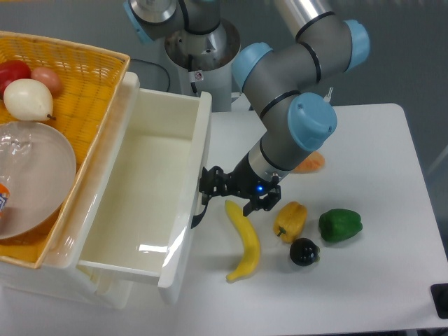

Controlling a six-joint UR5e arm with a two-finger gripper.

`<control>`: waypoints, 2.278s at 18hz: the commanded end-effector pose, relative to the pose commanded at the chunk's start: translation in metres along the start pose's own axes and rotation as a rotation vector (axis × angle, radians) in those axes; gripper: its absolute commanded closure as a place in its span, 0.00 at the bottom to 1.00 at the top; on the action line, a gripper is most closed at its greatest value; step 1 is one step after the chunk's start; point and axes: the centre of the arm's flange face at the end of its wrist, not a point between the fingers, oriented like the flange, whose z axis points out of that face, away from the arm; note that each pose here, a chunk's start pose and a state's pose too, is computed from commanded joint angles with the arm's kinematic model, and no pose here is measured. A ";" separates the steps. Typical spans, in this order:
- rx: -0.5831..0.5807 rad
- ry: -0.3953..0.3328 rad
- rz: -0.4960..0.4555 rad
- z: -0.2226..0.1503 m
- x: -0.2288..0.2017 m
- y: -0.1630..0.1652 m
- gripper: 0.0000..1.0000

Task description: Slide the top white drawer open

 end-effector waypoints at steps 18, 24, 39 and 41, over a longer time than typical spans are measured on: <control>0.015 -0.012 0.002 -0.010 -0.003 -0.002 0.00; 0.022 -0.016 -0.002 -0.016 -0.006 -0.001 0.00; 0.092 -0.059 0.000 -0.057 -0.009 0.002 0.00; 0.143 -0.091 -0.014 -0.079 -0.025 0.008 0.00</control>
